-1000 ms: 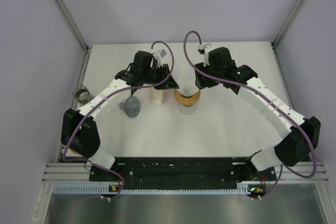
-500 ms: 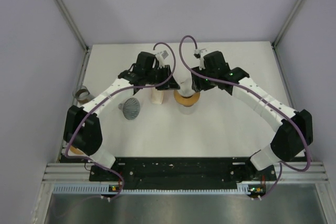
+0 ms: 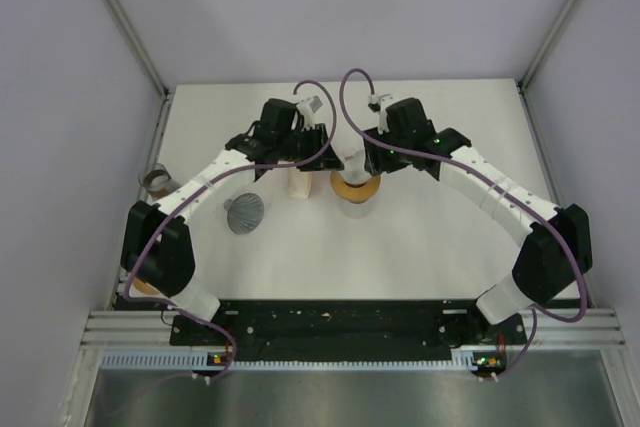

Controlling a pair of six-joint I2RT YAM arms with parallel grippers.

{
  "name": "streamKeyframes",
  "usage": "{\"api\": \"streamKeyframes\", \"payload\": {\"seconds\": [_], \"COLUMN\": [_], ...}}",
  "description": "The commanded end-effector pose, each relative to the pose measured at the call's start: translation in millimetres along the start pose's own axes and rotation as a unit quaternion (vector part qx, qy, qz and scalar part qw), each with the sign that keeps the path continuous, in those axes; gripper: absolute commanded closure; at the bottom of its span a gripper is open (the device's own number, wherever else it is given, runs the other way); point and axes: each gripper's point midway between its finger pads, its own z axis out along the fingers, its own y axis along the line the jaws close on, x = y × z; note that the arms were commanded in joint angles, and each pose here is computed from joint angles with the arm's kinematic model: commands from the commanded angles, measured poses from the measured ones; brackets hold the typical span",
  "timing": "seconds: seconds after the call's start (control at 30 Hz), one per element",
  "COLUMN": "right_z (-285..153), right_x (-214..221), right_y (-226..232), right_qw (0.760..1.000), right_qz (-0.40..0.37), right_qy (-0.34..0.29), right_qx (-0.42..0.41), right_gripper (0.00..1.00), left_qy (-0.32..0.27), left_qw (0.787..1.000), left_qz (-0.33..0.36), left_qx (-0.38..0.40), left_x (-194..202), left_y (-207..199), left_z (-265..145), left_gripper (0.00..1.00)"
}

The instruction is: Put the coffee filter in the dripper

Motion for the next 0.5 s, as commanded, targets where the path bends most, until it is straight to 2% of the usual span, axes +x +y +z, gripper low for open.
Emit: {"api": "streamKeyframes", "payload": {"seconds": [0.0, 0.47], "right_z": [11, 19], "right_x": [13, 14], "right_y": [-7, -5], "right_qw": [1.0, 1.0], "right_qz": [0.0, -0.003], "right_qy": [0.02, 0.027], "right_qx": [0.004, -0.002], "right_gripper": [0.49, 0.49], "left_qy": [-0.017, 0.0], "left_qw": [0.999, 1.0], "left_qz": [0.024, 0.015], "left_qx": [-0.017, -0.027], "left_x": [-9, 2], "left_y": [2, 15], "left_z": [-6, 6], "left_gripper": [0.62, 0.63]}}
